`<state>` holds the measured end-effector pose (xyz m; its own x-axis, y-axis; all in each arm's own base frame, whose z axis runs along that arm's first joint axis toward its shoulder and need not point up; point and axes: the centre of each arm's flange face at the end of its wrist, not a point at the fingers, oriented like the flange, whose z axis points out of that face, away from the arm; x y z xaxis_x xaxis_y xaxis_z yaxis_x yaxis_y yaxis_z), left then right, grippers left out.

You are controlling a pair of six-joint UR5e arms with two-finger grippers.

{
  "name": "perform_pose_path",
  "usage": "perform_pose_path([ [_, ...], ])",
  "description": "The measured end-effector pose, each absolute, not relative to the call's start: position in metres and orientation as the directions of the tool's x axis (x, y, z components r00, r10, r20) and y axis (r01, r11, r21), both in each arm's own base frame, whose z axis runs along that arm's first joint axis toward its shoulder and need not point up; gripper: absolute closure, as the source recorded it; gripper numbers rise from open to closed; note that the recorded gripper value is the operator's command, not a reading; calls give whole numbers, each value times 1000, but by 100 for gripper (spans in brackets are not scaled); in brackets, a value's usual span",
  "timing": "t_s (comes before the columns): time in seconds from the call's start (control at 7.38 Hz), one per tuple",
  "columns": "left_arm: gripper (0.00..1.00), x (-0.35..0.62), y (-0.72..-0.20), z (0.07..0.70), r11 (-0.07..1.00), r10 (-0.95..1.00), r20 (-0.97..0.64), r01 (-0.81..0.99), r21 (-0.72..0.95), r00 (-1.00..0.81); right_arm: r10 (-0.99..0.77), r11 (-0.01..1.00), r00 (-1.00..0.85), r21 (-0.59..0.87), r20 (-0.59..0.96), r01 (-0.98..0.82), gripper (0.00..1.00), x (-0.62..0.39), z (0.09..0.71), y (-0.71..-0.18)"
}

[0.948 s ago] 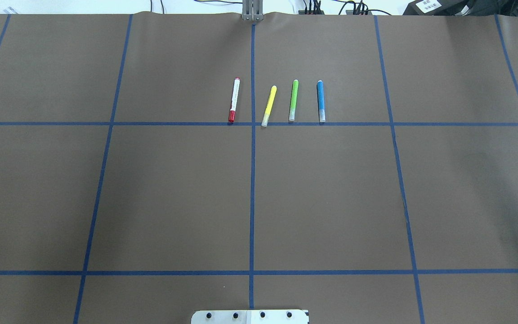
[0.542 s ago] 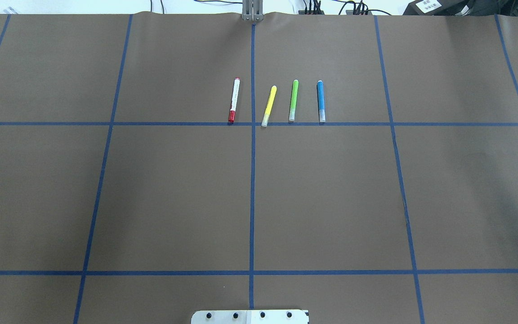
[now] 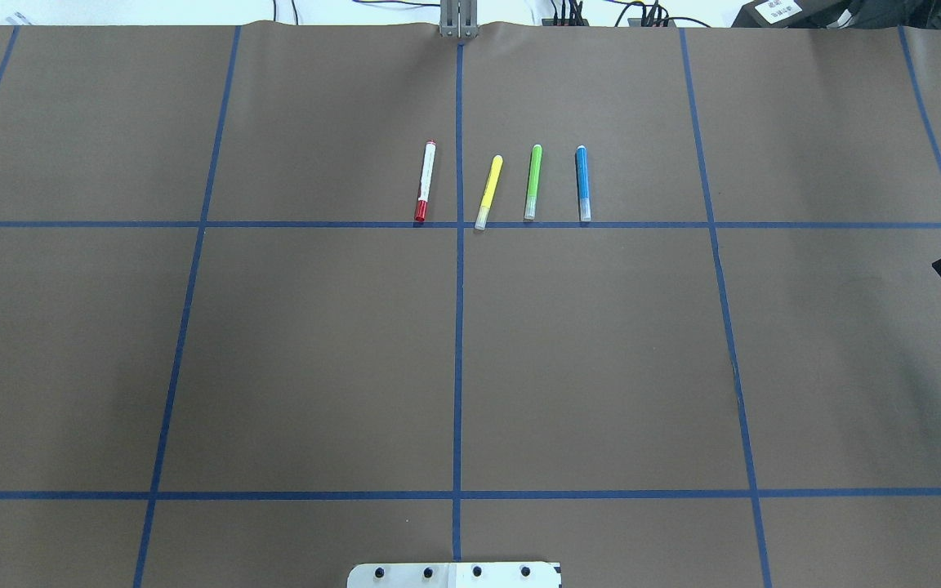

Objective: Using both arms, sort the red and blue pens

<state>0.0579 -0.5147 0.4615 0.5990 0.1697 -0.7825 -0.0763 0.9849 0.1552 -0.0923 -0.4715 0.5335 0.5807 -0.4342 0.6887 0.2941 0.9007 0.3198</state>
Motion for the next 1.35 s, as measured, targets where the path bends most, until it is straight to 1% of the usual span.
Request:
perform_pose_path([
  [0.27,0,164,-539,372,977,211,-808,-129,168,550,-424,905,582,313,694,287,0,-96,531,-473],
  [0.41,0,215,-541,334,975,219,-818,-152,162,532,-418,908,583,308,696,283,0,-97,531,-473],
  [0.54,0,261,-543,310,972,229,-815,-175,158,532,-417,909,585,306,696,283,0,-98,531,-473],
  [0.81,0,350,-569,278,962,255,-806,-220,159,535,-426,905,586,309,689,294,0,-104,531,-473],
  [1.22,2,461,-608,270,960,280,-776,-179,216,565,-450,893,577,330,682,307,0,-114,521,-478],
  [1.35,6,496,-623,250,957,291,-768,-180,229,570,-453,891,575,332,681,309,0,-115,520,-478],
])
